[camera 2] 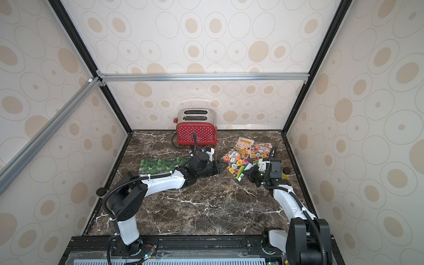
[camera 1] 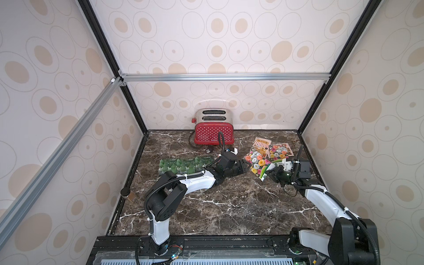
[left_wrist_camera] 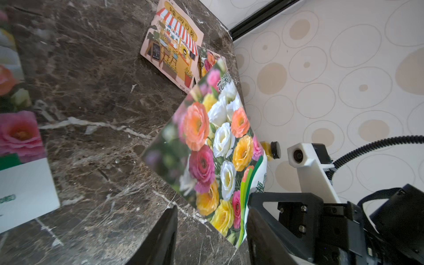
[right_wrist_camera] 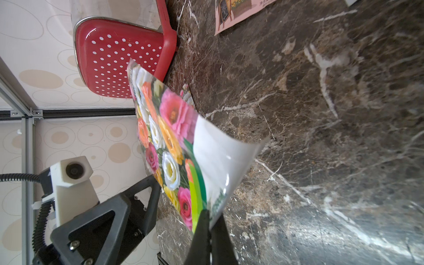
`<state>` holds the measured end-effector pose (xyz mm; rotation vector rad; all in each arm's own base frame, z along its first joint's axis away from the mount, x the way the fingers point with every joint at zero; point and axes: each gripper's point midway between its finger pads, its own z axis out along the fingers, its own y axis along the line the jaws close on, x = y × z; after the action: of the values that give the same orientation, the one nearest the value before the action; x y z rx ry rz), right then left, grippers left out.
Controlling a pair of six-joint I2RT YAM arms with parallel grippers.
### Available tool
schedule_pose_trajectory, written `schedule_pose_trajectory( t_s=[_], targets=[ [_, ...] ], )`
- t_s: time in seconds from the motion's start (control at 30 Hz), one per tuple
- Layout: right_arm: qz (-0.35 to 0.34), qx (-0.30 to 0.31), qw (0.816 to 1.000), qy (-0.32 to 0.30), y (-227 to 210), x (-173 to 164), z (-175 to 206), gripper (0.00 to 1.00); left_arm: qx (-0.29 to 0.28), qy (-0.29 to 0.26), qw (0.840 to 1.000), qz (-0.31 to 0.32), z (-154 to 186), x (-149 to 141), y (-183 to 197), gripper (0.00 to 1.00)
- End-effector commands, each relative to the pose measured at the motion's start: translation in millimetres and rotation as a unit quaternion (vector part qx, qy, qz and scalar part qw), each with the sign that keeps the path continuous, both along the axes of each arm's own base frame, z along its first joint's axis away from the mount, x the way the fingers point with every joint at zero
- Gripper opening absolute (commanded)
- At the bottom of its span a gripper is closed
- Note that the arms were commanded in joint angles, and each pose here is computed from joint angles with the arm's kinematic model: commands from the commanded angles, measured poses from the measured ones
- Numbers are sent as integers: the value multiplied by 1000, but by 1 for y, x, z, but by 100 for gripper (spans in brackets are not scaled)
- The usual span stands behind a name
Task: Arrange the seed packets in a row
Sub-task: Place the seed packet at the center of the board.
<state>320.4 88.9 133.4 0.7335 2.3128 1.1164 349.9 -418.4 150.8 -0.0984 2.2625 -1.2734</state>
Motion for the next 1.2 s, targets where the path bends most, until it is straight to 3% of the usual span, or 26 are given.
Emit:
schedule_pose_trajectory(
  t_s=[0.0,0.2,0.53,0.6,0.8,0.87,1.03,1.1,1.17],
  targets=[
    [-5,22,1000,-19,2,4,11,3,-39,-2,999,-6,9,1,-11,50],
    [2,51,998,-23,8,6,15,3,-36,-5,999,4,5,3,-7,50],
    [8,71,997,-21,17,8,14,3,-89,-36,995,13,21,16,-19,44],
    [7,74,997,-22,18,9,14,3,-80,-34,996,12,16,17,-20,38],
    [12,78,997,-16,20,8,9,5,-79,-32,996,20,8,21,-15,7],
    [17,84,996,-15,22,8,7,9,-79,-38,996,20,9,23,-12,3],
    [42,-9,999,16,13,1,-10,46,-28,-27,999,-4,0,31,0,0],
    [47,-57,997,24,3,1,-13,54,-7,-20,1000,-9,-6,39,11,0],
    [46,-106,993,30,-9,4,-16,55,17,-11,999,-33,-13,45,19,0]
  ],
)
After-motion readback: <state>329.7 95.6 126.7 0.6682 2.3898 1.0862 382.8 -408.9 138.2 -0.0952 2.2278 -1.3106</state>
